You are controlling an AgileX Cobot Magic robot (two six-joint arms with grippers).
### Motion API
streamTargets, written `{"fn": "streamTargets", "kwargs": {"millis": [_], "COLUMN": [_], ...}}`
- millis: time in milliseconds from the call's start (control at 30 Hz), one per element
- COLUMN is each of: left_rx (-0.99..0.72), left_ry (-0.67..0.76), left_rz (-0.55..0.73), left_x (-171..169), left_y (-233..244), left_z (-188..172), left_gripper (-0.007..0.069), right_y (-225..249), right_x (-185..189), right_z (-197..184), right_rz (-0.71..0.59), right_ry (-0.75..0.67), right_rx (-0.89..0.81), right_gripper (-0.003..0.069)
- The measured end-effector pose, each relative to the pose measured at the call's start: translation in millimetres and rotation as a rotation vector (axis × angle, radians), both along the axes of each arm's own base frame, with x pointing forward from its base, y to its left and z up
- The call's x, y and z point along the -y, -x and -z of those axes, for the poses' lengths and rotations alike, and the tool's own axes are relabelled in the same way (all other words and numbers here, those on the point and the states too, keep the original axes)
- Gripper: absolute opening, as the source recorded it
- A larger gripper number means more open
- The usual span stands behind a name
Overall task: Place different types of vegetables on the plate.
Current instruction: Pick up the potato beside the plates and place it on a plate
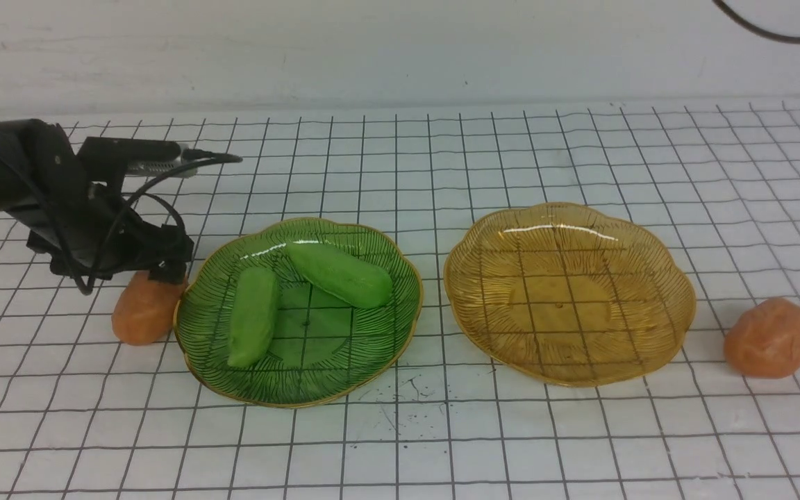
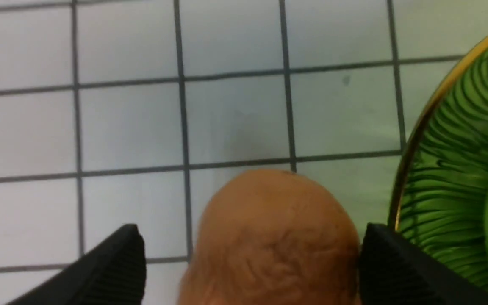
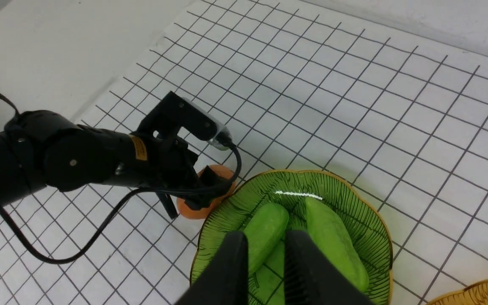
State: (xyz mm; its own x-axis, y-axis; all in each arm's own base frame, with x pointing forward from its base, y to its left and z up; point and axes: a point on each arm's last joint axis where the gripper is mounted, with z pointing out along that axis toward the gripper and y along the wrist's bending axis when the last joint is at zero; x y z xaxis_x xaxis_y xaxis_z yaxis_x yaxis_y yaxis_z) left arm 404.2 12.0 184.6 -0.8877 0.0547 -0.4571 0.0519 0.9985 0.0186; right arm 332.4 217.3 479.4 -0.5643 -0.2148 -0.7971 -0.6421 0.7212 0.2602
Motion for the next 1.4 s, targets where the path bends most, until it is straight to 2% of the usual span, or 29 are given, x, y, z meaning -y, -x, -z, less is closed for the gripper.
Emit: {"fn": "streamTargets", "kwargs": {"millis": [233, 367, 467, 533, 600, 667, 833, 1000, 1167, 1300, 1400], "left_rx": [-0.026, -0.037, 0.011, 0.091, 0.191, 0.252, 0.288, 0.24, 0.218, 0.2, 0.171], "left_ry": [0.001, -0.033, -0.035, 0.009, 0.103, 0.167, 0.302, 0.405, 0.431, 0.434, 0.427], "left_rz": [-0.004, 0.017, 0.015, 0.007, 0.033, 0.105, 0.371, 0.527, 0.632, 0.67, 0.673], "left_x": [0, -2, -2, 5, 27, 52, 131, 196, 252, 280, 298], "left_y": [-3, 0, 4, 11, 23, 35, 65, 82, 81, 70, 51], "left_z": [14, 5, -35, -75, -115, -139, -162, -154, -139, -125, -102], "left_gripper": [0.0502, 0.0502, 0.0502, 0.0502, 0.0502, 0.0502, 0.0502, 0.0502, 0.0502, 0.0502, 0.0502], "right_y": [0, -1, -6, -10, -15, -18, -21, -18, -1, 31, 58], "right_x": [0, 1, 8, 15, 24, 32, 56, 101, 159, 199, 238], "right_z": [0, 1, 2, 3, 3, 2, -4, 0, 28, 41, 62], "right_rz": [0.0, 0.01, 0.063, 0.114, 0.193, 0.246, 0.344, 0.444, 0.565, 0.656, 0.778], "right_ry": [0.0, 0.016, 0.093, 0.166, 0.246, 0.287, 0.335, 0.365, 0.366, 0.336, 0.34], "right_rx": [0.0, 0.009, 0.053, 0.093, 0.135, 0.16, 0.182, 0.123, -0.051, -0.148, -0.246], "right_gripper": [0.0118, 0.0118, 0.0118, 0.0118, 0.0118, 0.0118, 0.0118, 0.0118, 0.0118, 0.0118, 0.0118]}}
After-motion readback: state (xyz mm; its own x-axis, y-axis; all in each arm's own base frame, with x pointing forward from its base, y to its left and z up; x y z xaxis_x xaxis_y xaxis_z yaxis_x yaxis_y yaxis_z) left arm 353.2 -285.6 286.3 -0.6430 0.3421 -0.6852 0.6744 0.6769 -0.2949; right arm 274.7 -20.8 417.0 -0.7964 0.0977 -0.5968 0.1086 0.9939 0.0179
